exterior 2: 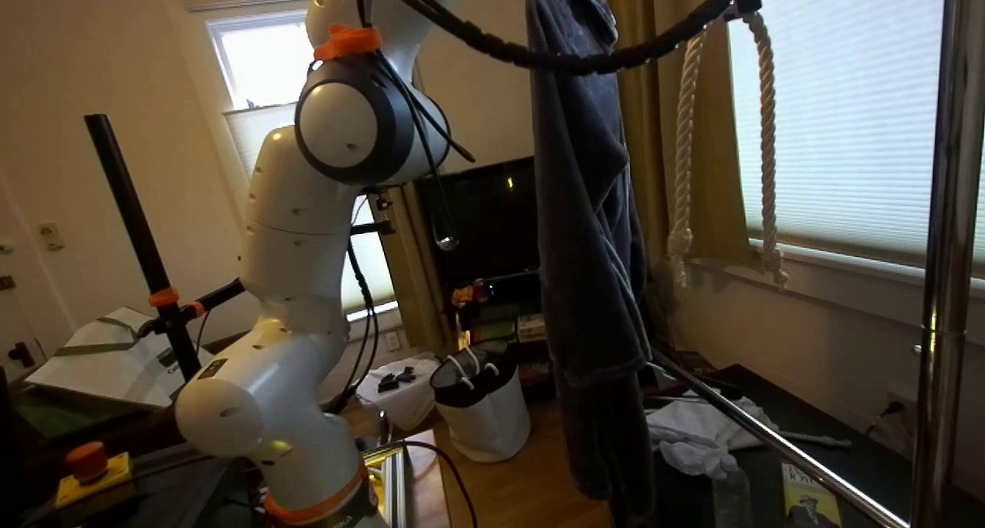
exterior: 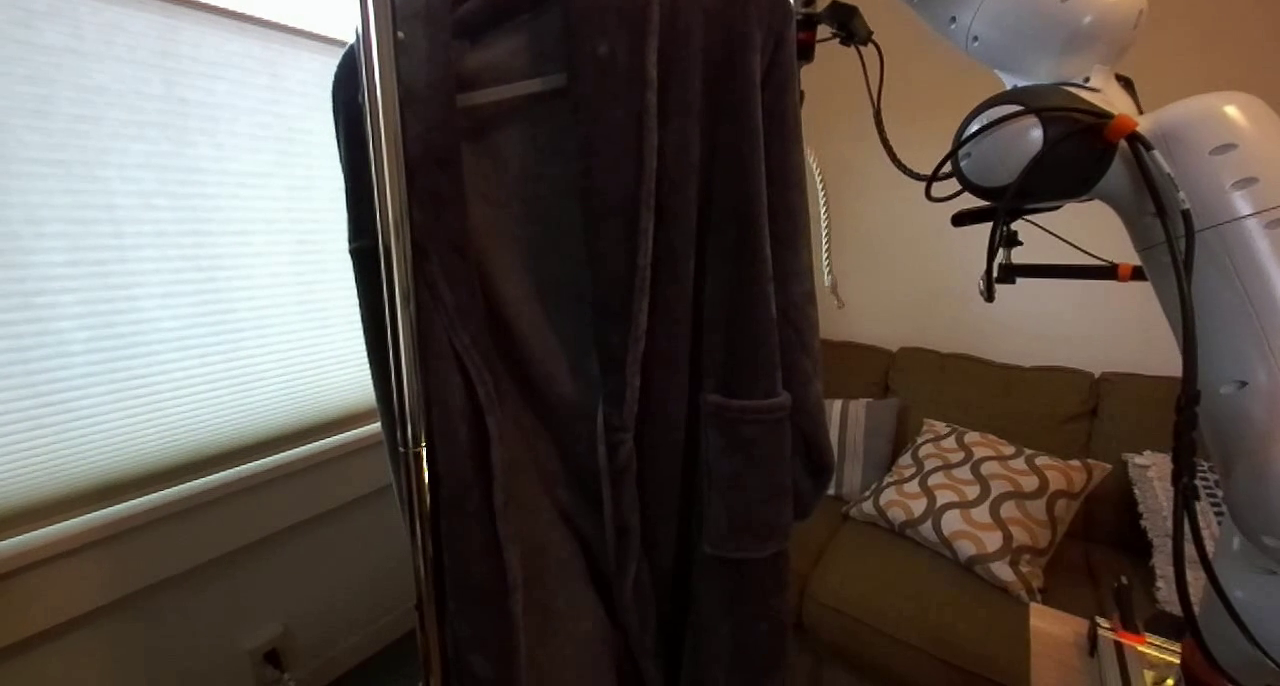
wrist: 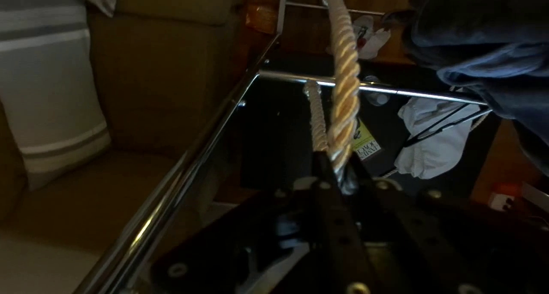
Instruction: Put the rope on the bottom rod
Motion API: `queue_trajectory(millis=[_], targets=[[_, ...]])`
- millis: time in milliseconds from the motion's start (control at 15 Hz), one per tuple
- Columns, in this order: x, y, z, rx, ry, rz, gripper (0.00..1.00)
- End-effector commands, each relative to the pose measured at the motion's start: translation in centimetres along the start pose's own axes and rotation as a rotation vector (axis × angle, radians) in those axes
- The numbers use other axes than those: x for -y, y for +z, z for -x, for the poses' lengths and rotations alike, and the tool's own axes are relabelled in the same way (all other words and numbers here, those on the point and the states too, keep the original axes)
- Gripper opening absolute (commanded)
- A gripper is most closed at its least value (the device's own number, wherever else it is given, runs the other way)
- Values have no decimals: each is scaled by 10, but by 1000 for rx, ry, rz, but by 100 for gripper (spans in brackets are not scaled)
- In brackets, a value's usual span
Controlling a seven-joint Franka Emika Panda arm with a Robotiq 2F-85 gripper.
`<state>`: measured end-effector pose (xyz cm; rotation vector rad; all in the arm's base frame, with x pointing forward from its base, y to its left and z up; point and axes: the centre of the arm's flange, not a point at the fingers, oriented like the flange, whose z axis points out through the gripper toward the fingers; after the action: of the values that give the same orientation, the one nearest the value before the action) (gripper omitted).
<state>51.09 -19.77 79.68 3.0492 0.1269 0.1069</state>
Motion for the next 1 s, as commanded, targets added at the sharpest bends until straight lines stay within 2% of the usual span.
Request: queue_trajectory(millis=[0, 133, 267, 467, 533, 667, 800, 867, 933], targets=[[49, 52, 36, 97, 159, -83, 3], [71, 63, 19, 172, 233, -121, 3], [96, 76, 6, 227, 250, -214, 3], [130, 105, -12, 231, 229, -363, 3], [99, 53, -43, 231, 216, -281, 11], [110, 59, -51, 242, 214, -328, 11], [109, 61, -52, 244, 213, -337, 11], [106, 55, -51, 209, 243, -317, 3], [102, 55, -52, 178, 262, -316, 3]])
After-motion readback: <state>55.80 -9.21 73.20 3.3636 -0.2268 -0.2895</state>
